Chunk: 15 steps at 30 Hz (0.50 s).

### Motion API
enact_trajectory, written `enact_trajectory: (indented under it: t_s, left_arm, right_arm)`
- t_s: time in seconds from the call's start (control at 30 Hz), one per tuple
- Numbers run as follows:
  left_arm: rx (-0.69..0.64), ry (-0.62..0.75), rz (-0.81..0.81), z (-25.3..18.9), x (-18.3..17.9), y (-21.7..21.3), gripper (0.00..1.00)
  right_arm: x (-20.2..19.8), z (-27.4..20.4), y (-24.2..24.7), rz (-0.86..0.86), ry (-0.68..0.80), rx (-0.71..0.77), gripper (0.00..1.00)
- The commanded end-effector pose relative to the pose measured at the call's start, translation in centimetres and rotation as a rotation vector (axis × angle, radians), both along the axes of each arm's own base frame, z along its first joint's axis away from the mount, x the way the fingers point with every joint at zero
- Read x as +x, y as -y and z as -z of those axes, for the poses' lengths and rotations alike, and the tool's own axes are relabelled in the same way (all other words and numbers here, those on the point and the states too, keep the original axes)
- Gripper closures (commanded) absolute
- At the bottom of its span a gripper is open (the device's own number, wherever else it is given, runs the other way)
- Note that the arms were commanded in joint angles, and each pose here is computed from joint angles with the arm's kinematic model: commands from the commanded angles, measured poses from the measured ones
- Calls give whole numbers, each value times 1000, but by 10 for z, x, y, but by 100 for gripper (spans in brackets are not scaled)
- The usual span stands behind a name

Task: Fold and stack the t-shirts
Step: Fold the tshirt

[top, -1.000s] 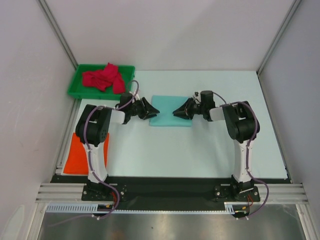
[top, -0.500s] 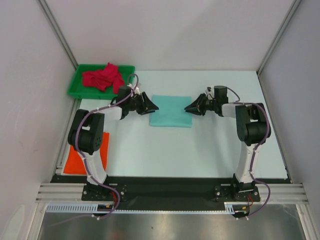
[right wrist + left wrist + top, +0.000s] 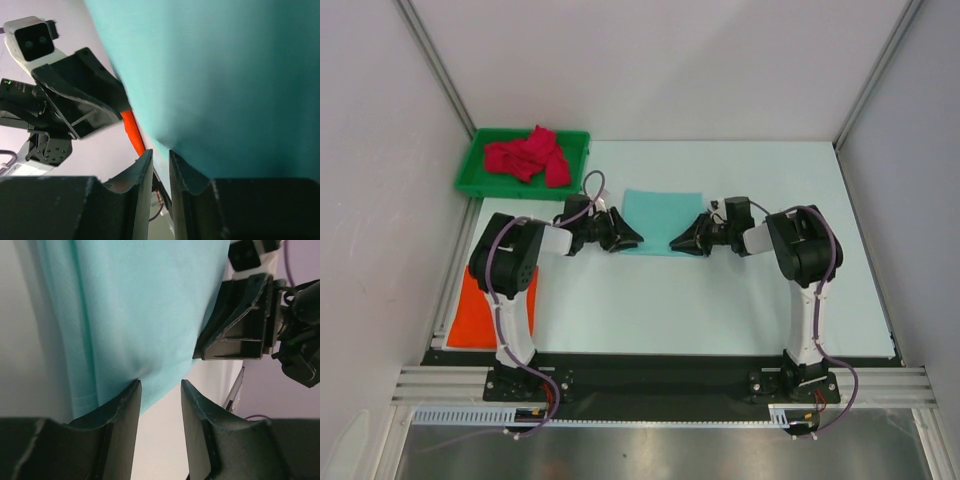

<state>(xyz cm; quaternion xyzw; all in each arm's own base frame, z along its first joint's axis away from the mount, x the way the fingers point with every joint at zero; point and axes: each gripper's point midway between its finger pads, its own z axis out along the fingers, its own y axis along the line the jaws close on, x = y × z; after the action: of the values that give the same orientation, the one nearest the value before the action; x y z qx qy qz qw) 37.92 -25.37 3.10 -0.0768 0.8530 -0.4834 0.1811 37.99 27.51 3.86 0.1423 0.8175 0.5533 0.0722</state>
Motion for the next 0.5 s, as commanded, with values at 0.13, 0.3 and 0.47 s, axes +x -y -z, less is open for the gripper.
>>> enact_trajectory:
  t_s: [0.13, 0.3, 0.47]
  left_arm:
    - [114, 102, 42, -22, 0, -27, 55]
    - [80, 148, 64, -53, -4, -11, 54]
    - [-3, 151, 79, -66, -7, 21, 54]
  right_arm:
    - [2, -18, 65, 57, 87, -54, 75]
    - [7, -38, 81, 63, 127, -100, 74]
    - [34, -53, 77, 132, 148, -46, 74]
